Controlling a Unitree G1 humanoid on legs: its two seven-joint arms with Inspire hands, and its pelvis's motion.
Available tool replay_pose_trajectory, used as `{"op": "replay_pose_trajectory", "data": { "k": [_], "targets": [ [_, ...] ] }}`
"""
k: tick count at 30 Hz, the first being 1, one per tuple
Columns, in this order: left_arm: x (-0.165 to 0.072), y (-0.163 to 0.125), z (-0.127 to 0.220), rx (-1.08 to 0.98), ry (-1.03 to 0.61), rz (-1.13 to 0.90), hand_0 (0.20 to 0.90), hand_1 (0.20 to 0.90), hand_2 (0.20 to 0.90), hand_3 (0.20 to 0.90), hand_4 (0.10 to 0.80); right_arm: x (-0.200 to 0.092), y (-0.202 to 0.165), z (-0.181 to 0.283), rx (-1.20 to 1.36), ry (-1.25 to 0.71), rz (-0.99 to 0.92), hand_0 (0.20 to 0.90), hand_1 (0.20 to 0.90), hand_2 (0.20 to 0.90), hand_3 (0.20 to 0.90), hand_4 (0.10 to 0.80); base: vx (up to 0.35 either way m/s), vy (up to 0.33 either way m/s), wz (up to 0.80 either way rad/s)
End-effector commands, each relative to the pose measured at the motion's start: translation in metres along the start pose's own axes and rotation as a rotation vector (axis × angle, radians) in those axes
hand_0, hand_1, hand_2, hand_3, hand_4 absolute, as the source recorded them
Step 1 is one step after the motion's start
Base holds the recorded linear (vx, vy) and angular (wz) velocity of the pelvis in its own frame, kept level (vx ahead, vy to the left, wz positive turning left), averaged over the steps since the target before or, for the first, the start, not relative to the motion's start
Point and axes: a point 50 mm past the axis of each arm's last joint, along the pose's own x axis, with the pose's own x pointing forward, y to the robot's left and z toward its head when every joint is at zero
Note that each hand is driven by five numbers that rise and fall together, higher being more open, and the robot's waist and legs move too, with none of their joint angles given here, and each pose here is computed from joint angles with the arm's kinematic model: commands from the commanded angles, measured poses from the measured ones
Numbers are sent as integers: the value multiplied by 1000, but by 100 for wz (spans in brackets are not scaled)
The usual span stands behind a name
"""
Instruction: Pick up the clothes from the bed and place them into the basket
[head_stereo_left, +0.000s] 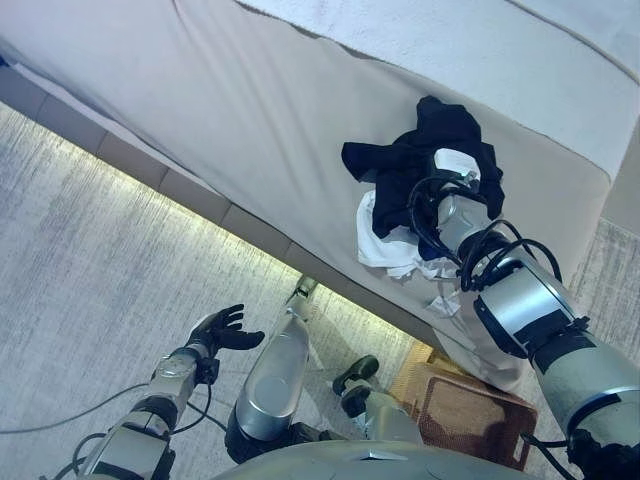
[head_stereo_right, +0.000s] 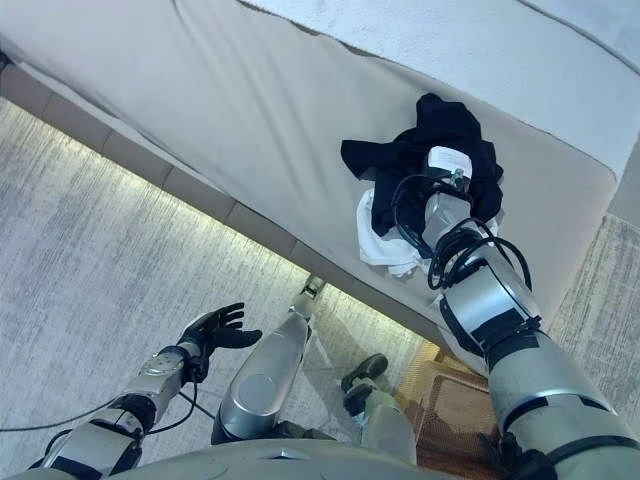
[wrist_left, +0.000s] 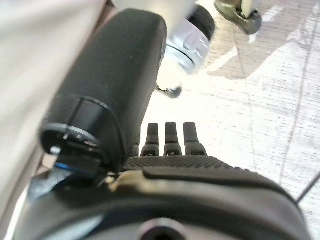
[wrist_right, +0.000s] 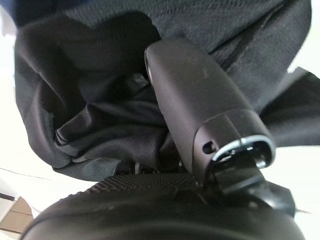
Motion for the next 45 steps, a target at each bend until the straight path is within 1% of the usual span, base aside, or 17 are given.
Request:
{"op": "replay_pose_trajectory", "data": {
  "k": [1, 3, 5, 6, 7, 8, 9, 10, 11, 15, 17, 20, 24, 30, 34, 40, 45],
  "targets": [
    [-2, -12, -2, 37, -15, -74, 900, 900, 900, 900, 800, 5, -23, -51, 25, 202, 30, 300, 300, 300, 200, 100, 28, -93, 22],
    [-1, -11, 2, 50, -11, -72, 900, 900, 900, 900, 800, 6, -31, -48, 68, 168, -32, 300, 300, 300, 200, 100, 25, -68, 26],
    [-1, -10, 1, 59, -1, -64, 900, 900, 900, 900, 800, 6, -53, -35, 158, 90, -189, 300, 300, 300, 200, 100, 31, -40, 18],
    [-1, -10, 0, 58, 0, -62, 900, 900, 900, 900, 800, 5, -55, -36, 163, 99, -189, 300, 300, 300, 200, 100, 38, -32, 7],
    [-4, -7, -8, 61, 14, -49, 900, 900, 900, 900, 800, -2, -96, -16, 272, -55, -459, 300, 300, 300, 200, 100, 0, 0, 0],
    [-5, -7, -9, 61, 15, -48, 900, 900, 900, 900, 800, -4, -99, -14, 288, -72, -496, 300, 300, 300, 200, 100, 17, -1, -10],
    [-7, -7, -16, 45, 24, -35, 900, 900, 900, 900, 800, -15, -126, -1, 345, -151, -614, 300, 300, 300, 200, 100, -1, 13, -19],
    [-9, -7, -20, 46, 28, -33, 900, 900, 900, 900, 800, -23, -137, 4, 396, -203, -700, 300, 300, 300, 200, 100, 9, 47, -27],
    [-13, -7, -30, 17, 49, -20, 900, 900, 900, 900, 800, -44, -162, 12, 475, -314, -832, 300, 300, 300, 200, 100, 13, 48, -26],
    [-18, -11, -46, 12, 94, -27, 900, 900, 900, 900, 800, -76, -184, 12, 562, -475, -1036, 300, 300, 300, 200, 100, 17, 64, -31],
    [-21, -15, -57, 16, 126, -39, 900, 900, 900, 900, 800, -98, -196, 11, 571, -556, -1140, 300, 300, 300, 200, 100, 46, 23, -28],
    [-28, -19, -74, 27, 179, -56, 900, 900, 900, 900, 800, -115, -196, 3, 563, -614, -1189, 300, 300, 300, 200, 100, 114, -26, -26],
    [-34, -22, -88, 42, 233, -70, 900, 900, 900, 900, 800, -128, -193, -8, 560, -648, -1215, 300, 300, 300, 200, 100, 61, -116, -27],
    [-41, -32, -107, 63, 310, -85, 900, 900, 900, 900, 800, -133, -191, -32, 574, -605, -1248, 300, 300, 300, 200, 100, 13, -84, -13],
    [-46, -32, -117, 68, 368, -73, 900, 900, 900, 900, 800, -139, -187, -56, 606, -545, -1300, 300, 300, 300, 200, 100, -19, -75, -10],
    [-49, -29, -123, 75, 428, -67, 900, 900, 900, 900, 800, -137, -162, -91, 618, -424, -1277, 300, 300, 300, 200, 100, -49, -48, -39],
    [-42, -29, -113, 40, 402, -61, 900, 900, 900, 900, 800, -119, -107, -113, 601, -305, -1063, 300, 300, 300, 200, 100, -60, -60, -44]
  ]
}}
